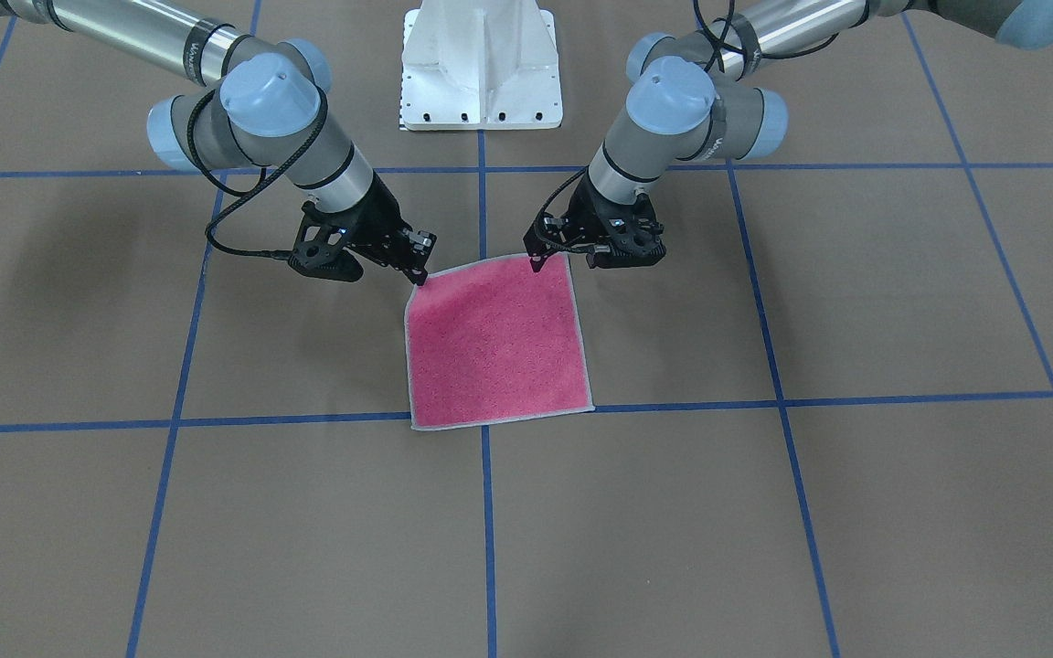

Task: Fold towel twice with both arms
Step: 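Lower the left gripper to the towel's near corner while the right gripper holds, then grip the towel's near edge with both grippers and lift it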

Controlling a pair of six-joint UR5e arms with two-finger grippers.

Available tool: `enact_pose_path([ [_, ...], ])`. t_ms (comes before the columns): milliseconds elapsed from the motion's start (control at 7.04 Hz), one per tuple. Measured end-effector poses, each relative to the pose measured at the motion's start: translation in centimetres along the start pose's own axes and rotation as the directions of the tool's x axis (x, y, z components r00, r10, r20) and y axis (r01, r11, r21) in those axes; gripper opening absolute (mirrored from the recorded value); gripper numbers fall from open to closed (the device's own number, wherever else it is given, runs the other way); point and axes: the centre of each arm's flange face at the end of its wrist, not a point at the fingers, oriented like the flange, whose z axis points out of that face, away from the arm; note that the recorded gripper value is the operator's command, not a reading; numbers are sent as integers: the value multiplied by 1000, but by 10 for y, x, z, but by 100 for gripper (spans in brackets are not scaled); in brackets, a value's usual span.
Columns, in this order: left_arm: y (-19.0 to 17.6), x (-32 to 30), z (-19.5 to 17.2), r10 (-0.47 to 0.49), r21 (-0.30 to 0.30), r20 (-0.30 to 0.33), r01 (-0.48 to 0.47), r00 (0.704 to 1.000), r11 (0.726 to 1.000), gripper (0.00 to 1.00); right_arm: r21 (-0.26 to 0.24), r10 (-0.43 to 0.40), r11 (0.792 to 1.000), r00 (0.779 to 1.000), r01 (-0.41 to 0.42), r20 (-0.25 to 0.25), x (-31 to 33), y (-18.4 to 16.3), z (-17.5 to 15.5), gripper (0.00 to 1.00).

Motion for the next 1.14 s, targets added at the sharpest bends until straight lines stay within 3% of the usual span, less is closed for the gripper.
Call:
enact_pose_path([
  [710, 8, -1, 10, 4, -8, 7, -4, 1000, 1000, 70, 2, 1, 1000, 1000, -1, 0, 0, -2, -1, 0],
  [1136, 12, 0, 14, 3, -15, 10, -3, 1000, 1000, 69, 2, 1, 1000, 1000, -1, 2, -1, -2, -1, 0],
])
